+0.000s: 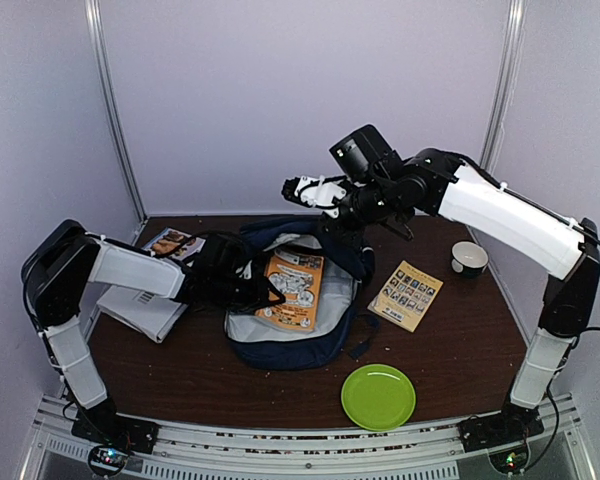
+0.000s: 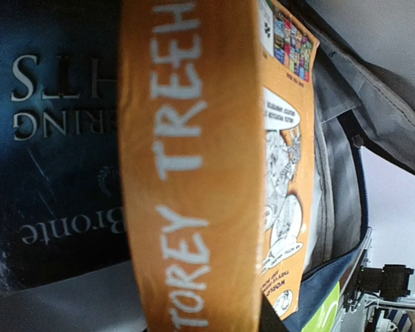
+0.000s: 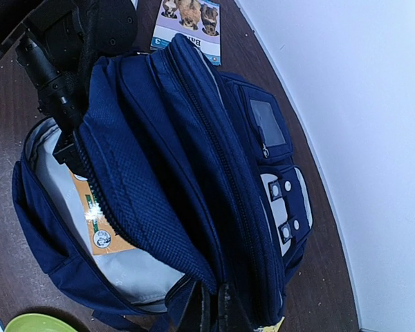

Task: Pack the student bag
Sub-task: Place the book in the largest pocket of the bag, then adjust the book in the largest pocket of the bag.

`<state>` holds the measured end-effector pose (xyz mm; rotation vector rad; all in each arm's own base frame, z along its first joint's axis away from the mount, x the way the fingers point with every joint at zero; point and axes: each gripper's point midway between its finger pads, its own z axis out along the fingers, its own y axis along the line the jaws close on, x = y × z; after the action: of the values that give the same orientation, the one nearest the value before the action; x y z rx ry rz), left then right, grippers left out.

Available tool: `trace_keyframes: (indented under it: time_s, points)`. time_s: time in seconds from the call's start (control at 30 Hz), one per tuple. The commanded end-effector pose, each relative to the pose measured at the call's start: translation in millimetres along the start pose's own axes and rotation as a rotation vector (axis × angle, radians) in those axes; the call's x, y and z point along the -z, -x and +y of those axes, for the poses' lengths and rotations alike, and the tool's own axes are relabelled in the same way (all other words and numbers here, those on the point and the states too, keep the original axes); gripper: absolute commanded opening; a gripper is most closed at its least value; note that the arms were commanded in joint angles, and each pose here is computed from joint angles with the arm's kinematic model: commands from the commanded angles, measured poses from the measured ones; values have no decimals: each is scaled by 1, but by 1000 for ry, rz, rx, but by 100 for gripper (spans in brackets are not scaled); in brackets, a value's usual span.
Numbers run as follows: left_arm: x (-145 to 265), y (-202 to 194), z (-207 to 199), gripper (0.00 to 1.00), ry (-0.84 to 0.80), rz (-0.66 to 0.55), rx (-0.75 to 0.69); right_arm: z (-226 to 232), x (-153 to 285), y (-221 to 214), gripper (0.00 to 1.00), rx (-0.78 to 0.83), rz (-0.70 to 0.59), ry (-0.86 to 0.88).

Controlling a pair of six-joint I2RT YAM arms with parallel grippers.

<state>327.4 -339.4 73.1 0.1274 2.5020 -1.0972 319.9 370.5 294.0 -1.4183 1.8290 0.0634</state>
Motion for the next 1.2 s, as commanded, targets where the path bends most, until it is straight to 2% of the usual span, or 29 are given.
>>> trace_keyframes:
  time_s: [0.0,0.17,0.2,0.23,0.3,0.47,0.63,0.8,0.97,1.17]
  points:
    - [20,6,49,36,212,-78,46,-16,41,32,0,-15,-142,-59]
    - [40,3,45,46,216,-106,25,-16,41,27,0,-18,-135,-63]
    - [43,2,42,50,201,-106,17,-15,39,25,0,-17,-133,-62]
    - [46,-1,39,61,187,-101,1,-14,38,23,0,-19,-126,-61]
    - [52,-4,36,68,189,-81,-50,-13,36,19,0,-20,-117,-60]
    - [63,-2,25,67,172,-81,-180,-12,34,13,0,-25,-116,-58]
    - [37,12,25,65,179,-70,-146,-13,33,11,0,-28,-113,-61]
    - [18,36,10,63,158,-153,-182,-13,30,8,0,-24,-103,-67]
    - [20,62,-9,62,131,-307,-281,-12,26,1,0,-23,-88,-68]
    - [23,71,-12,62,121,-366,-274,-10,25,-8,0,-26,-79,-73]
